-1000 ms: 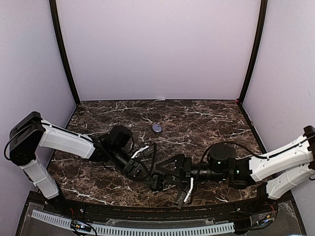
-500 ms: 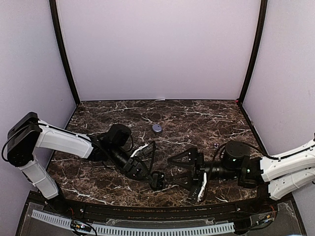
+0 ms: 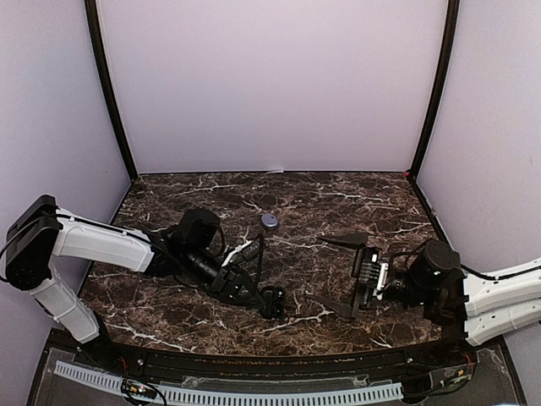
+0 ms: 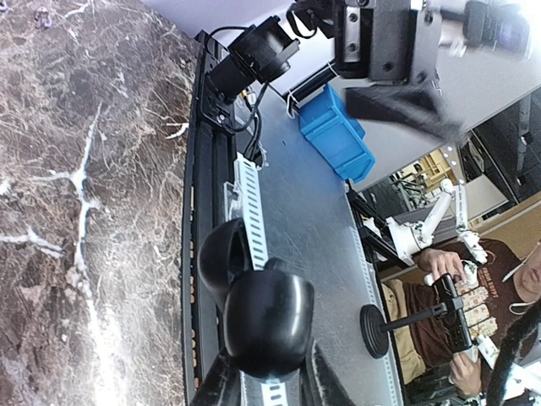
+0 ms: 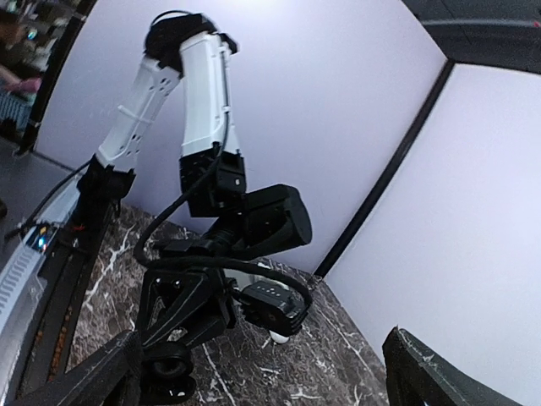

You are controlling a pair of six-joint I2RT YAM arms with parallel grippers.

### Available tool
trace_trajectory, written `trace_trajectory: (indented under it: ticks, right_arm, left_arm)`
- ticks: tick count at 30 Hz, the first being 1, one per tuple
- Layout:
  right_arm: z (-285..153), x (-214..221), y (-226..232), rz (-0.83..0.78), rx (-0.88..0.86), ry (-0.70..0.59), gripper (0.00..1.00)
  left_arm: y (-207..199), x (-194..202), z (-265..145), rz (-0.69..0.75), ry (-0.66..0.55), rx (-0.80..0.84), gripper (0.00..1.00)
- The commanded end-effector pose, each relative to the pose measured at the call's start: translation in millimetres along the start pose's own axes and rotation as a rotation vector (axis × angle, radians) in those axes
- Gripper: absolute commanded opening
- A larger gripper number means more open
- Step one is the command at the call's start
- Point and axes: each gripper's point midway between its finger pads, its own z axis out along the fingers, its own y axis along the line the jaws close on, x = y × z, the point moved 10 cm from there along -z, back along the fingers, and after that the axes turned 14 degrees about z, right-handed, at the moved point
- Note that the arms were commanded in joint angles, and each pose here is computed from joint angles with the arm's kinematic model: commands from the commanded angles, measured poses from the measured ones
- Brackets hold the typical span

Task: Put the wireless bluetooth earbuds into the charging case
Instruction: Adjust the left earbud in the left side groove of the charging case.

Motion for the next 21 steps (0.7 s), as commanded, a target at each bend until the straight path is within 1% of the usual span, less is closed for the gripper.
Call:
trace_trajectory:
  ticks: [1,4,8,9,11,16,18,21]
  right_arm:
    - [-8.4,-17.5,-22.0,0.41,0.209,-0.021,0.99]
    - [-13.7,-21.4,-29.9,0.564,0.298,0.026,0.99]
    - [-19.1,-20.4,-29.1,0.662,0.307,0.062,0.99]
    - [-19.4,-19.9,-28.8,0.693,0.305,0.072,0.97]
    - [-18.2,-17.5,-27.2,0.741,0.294,0.095,0.88]
    - [-13.0,-10.7,-25.3,0.853,0.306,0.174,0.72]
    - [-11.1,-7.4,-24.7,0.892,0.316,0.187,0.63]
    - [-6.0,-3.0,-22.8,0.946,0.308,0.204,0.56]
  left_arm:
    - [-8.1,-7.4,-6.7,0.057,-0.038,-0.032,0.1]
    - [-9.4,-7.2,-8.0,0.065,-0.049,-0.048,0.1]
    - [-9.9,-6.9,-9.4,0.071,-0.064,-0.075,0.1]
    - [-10.3,-7.2,-9.9,0.075,-0.068,-0.083,0.1]
    - [-10.2,-7.7,-10.8,0.078,-0.076,-0.104,0.1]
    - [-11.7,-9.8,-13.9,0.105,-0.106,-0.156,0.1]
    - [-11.8,-9.7,-15.0,0.113,-0.116,-0.177,0.1]
    - [-11.5,-8.9,-15.9,0.122,-0.127,-0.198,0.1]
